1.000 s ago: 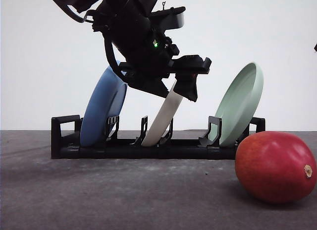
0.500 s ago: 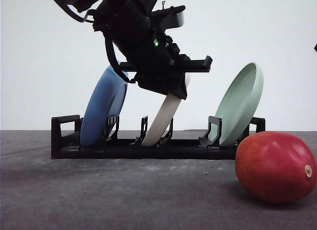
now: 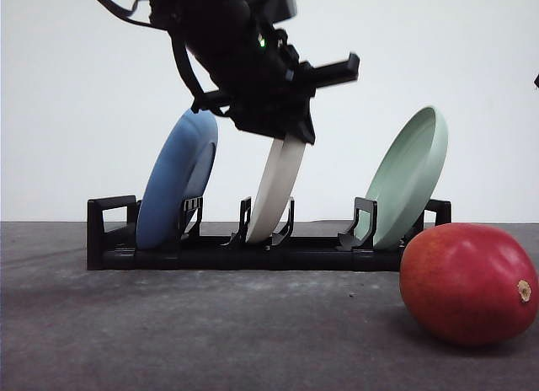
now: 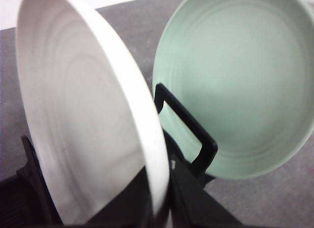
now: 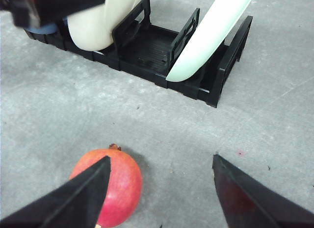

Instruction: Place pomegranate in white plate

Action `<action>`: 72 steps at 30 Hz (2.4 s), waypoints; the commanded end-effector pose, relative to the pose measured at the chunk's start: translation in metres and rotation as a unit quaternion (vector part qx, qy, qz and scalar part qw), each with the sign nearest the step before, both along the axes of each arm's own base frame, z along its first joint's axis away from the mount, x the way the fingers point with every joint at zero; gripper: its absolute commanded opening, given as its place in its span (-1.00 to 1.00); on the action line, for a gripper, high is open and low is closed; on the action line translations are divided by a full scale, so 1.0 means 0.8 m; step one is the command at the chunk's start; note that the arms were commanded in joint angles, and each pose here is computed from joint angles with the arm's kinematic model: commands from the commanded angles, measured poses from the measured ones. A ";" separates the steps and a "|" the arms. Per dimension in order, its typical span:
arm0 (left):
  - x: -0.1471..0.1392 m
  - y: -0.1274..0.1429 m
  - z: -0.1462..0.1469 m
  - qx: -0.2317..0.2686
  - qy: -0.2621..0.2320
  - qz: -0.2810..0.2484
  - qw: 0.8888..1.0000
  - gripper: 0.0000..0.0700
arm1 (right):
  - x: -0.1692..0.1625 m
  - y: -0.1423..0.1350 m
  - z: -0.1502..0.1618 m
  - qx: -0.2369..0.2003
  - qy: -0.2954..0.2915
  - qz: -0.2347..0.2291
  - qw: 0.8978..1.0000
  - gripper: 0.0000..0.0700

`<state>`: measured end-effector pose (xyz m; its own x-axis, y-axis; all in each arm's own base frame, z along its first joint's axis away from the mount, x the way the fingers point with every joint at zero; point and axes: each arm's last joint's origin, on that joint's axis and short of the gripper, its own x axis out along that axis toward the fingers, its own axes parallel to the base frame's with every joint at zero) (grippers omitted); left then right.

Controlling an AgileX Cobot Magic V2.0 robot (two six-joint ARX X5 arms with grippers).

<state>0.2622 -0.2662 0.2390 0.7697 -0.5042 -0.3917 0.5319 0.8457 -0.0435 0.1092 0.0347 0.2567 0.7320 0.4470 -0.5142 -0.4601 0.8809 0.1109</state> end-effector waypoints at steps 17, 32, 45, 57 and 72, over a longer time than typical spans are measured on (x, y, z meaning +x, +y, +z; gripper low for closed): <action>-0.043 0.032 0.078 -0.068 0.039 -0.043 0.996 -0.97 | 0.000 0.001 0.007 0.001 -0.011 0.005 1.000 0.20; -0.132 0.083 0.128 -0.037 0.105 -0.134 0.985 -0.97 | 0.000 0.001 0.007 0.001 -0.010 0.005 1.000 0.20; -0.200 0.111 0.085 0.001 0.041 -0.159 0.986 -0.97 | 0.000 0.001 0.007 0.001 -0.010 0.005 1.000 0.20; -0.219 0.080 0.019 0.284 -0.015 -0.267 0.921 -0.97 | 0.000 0.001 0.007 0.001 -0.010 0.005 1.000 0.20; -0.223 0.011 -0.073 0.444 -0.030 -0.275 0.852 -0.97 | 0.000 0.001 0.007 0.001 -0.010 0.005 1.000 0.20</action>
